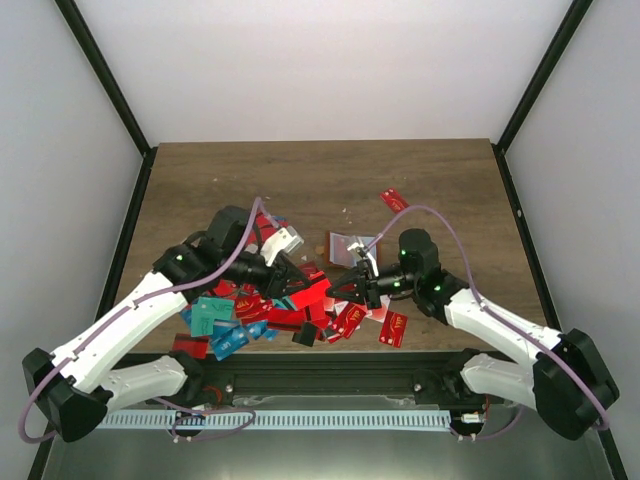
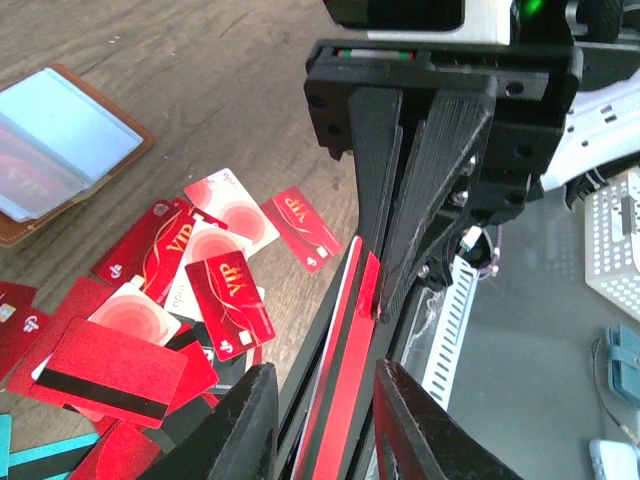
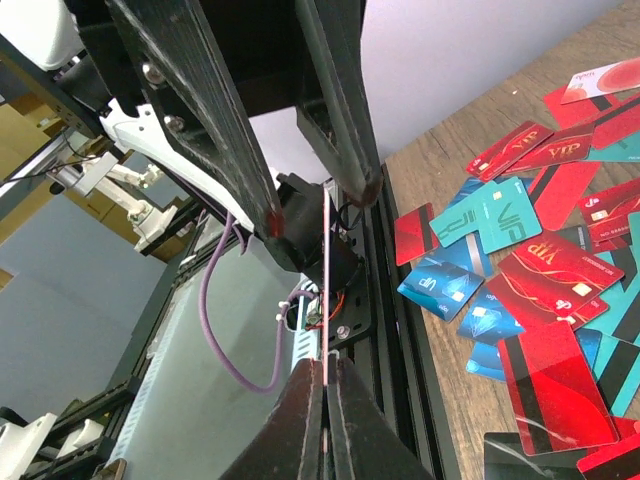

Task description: Put the credit cards into the card holder

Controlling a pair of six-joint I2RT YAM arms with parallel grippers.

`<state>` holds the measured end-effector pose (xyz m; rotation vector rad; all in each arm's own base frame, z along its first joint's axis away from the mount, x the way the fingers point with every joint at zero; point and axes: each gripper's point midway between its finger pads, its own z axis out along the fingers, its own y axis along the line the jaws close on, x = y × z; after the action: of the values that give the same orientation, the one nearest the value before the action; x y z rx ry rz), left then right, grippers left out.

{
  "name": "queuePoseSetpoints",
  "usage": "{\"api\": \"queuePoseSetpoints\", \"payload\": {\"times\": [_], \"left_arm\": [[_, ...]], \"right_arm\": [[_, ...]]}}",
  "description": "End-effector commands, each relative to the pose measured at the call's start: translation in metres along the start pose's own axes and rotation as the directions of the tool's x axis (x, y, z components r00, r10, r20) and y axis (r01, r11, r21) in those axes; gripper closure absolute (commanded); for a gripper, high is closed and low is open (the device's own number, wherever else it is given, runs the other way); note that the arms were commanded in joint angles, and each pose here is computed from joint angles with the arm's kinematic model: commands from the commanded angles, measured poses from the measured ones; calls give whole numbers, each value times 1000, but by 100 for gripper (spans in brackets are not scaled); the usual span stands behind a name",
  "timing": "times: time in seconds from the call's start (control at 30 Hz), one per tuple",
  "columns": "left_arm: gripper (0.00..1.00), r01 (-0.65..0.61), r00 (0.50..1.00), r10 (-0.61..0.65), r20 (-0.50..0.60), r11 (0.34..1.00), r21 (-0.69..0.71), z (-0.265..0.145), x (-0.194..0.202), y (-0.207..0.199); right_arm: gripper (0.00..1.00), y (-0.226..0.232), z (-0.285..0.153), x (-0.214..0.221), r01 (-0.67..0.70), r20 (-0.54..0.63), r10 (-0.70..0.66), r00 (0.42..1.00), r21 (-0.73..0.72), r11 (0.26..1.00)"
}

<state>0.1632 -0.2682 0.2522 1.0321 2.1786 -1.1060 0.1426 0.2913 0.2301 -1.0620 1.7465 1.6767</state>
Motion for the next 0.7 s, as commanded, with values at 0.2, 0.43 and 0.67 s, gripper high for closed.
{"api": "queuePoseSetpoints", "payload": {"times": [0.2, 0.43, 0.67], "left_arm": [[84, 26, 999, -24, -21, 995, 96, 7, 11, -11], [96, 40, 999, -41, 4, 996, 80, 14, 7, -3], [96, 182, 977, -172, 124, 981, -71, 34, -33, 41]], "right_arm": [[99, 12, -1, -9, 73, 15, -73, 997, -19, 997], [95, -3, -1, -13, 31, 23, -33, 999, 69, 997], [51, -106, -68, -35, -320, 300, 185, 936, 507, 800]]}}
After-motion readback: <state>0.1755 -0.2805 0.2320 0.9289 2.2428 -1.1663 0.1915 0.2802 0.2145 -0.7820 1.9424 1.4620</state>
